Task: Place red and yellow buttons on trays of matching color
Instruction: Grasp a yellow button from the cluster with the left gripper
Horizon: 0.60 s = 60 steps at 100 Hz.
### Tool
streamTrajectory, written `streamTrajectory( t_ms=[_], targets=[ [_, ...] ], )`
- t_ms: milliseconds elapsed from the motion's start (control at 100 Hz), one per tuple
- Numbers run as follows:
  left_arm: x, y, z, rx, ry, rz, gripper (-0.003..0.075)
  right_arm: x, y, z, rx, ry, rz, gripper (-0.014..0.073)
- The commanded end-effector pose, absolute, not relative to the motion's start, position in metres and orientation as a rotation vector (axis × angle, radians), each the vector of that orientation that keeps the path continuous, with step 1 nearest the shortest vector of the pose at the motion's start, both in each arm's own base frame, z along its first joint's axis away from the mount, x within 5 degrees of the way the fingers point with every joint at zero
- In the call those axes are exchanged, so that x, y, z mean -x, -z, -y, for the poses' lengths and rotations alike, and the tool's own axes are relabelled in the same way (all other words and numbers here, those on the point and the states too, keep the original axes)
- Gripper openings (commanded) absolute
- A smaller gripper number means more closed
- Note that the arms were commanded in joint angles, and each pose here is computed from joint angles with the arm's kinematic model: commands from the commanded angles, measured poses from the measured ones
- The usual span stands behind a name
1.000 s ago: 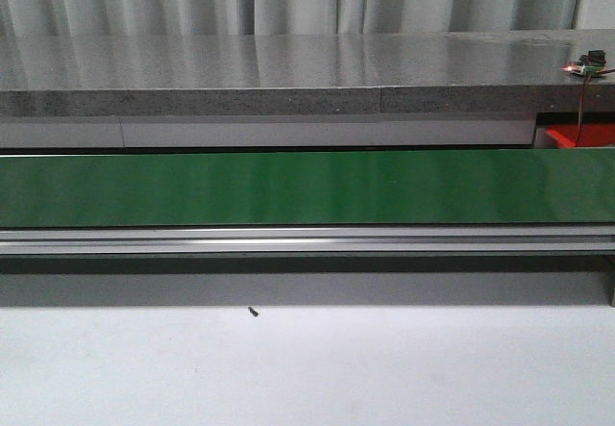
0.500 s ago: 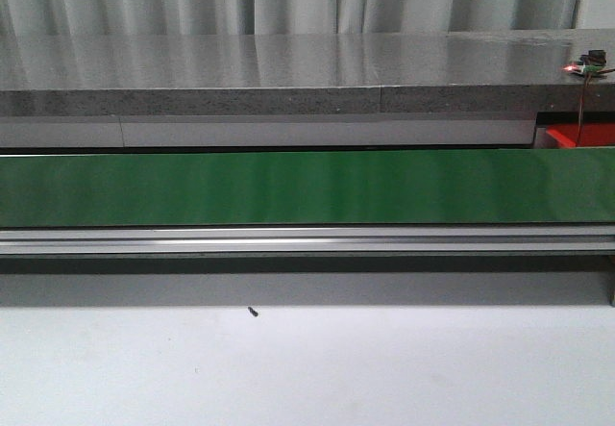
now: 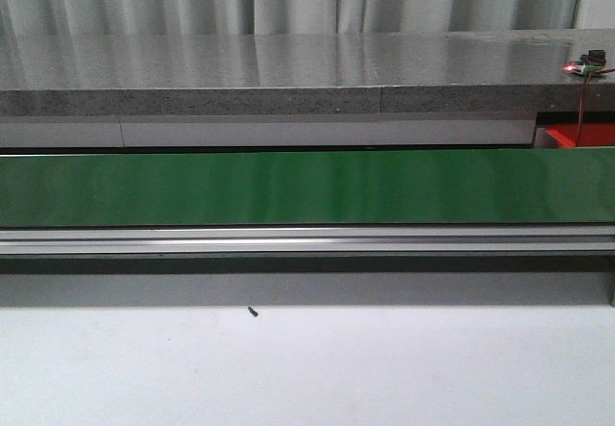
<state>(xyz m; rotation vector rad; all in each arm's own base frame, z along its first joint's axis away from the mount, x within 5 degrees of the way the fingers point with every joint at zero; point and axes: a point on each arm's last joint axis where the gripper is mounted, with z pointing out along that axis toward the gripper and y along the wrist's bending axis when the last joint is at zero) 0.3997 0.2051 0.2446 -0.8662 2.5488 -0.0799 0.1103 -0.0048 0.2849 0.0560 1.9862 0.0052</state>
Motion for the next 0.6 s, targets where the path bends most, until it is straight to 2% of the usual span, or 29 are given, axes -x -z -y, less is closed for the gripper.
streamTrajectory(
  t_ms=[0, 440, 510, 590],
  targets=[
    [-0.408, -0.275, -0.208, 0.846, 0.075, -2.436, 0.0567, -0.113, -0.299, 0.006, -0.065, 0.006, -1.884, -0.0118],
    [-0.436, -0.237, -0.222, 0.870, 0.107, -2.481, 0.0563, -0.113, -0.299, 0.006, -0.065, 0.006, -1.885, -0.0118],
    [-0.437, -0.232, -0.223, 0.874, 0.109, -2.490, 0.0531, -0.113, -0.299, 0.006, -0.065, 0.006, -1.885, -0.0118],
    [-0.437, -0.229, -0.223, 0.876, 0.110, -2.495, 0.0457, -0.113, -0.299, 0.006, -0.065, 0.006, -1.885, -0.0118]
  ],
)
